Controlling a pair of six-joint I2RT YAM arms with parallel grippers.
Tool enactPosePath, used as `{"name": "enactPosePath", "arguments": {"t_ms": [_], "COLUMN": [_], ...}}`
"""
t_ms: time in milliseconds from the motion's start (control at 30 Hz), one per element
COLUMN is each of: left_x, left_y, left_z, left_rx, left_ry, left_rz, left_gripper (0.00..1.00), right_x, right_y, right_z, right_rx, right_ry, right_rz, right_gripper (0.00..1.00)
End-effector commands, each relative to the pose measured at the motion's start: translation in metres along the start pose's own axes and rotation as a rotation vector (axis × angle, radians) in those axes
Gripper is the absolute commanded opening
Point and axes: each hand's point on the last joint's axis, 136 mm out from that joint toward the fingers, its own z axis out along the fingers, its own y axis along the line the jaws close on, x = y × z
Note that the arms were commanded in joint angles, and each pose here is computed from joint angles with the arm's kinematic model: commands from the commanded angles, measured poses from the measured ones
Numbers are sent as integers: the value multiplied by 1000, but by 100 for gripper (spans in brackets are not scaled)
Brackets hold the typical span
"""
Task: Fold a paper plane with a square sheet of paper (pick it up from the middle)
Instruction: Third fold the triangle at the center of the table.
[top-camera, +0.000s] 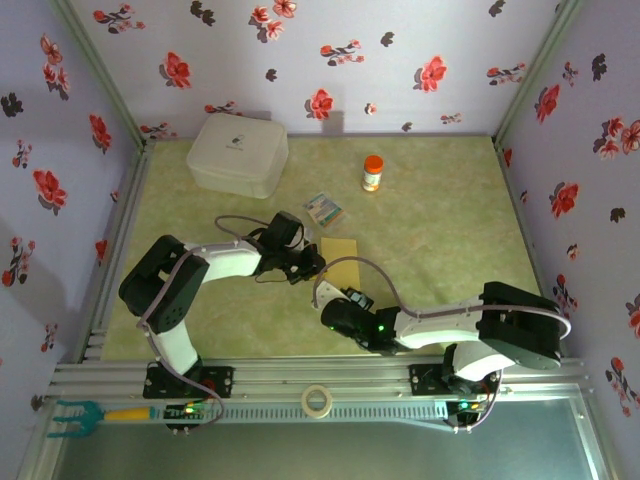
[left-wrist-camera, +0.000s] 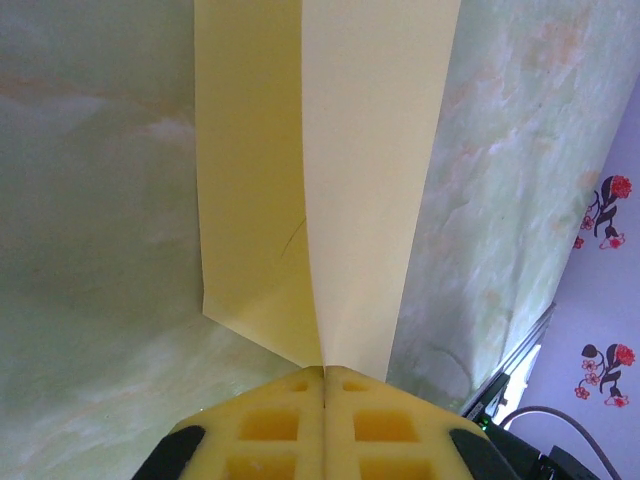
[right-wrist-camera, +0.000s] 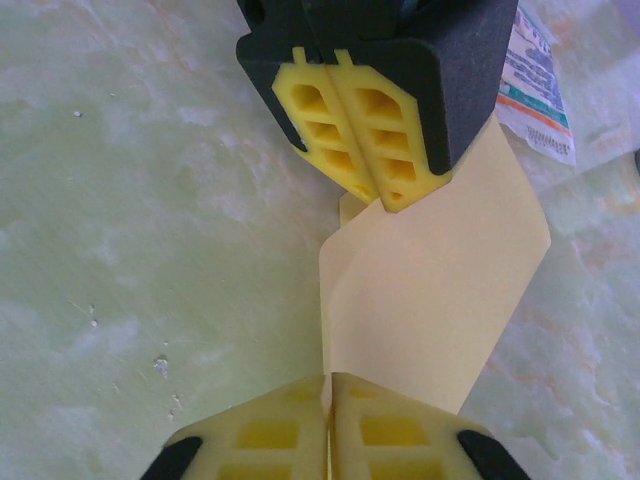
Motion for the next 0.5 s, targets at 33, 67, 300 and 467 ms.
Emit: {"name": "enactPosePath", "arguments": {"t_ms": [33, 67, 300, 467], "left_x": [-3, -3, -18, -30], "left_y": [-14, -15, -10, -16], "left_z": [-11, -12, -47, -75], "left_rx": [30, 31, -103, -130], "left_ry": [-9, -10, -140, -232], "left_rz": [18, 22, 80, 131], "left_gripper": [5, 6, 48, 55], "right_x": [-2, -3, -10, -20], "right_y": [-6, -6, 4, 13], "right_z": [-4, -4, -10, -18], "right_rx": [31, 29, -148, -426], "right_ry": [-10, -13, -9, 4], "right_rz": [34, 41, 220, 492], "right_gripper": [3, 2, 0, 0]}}
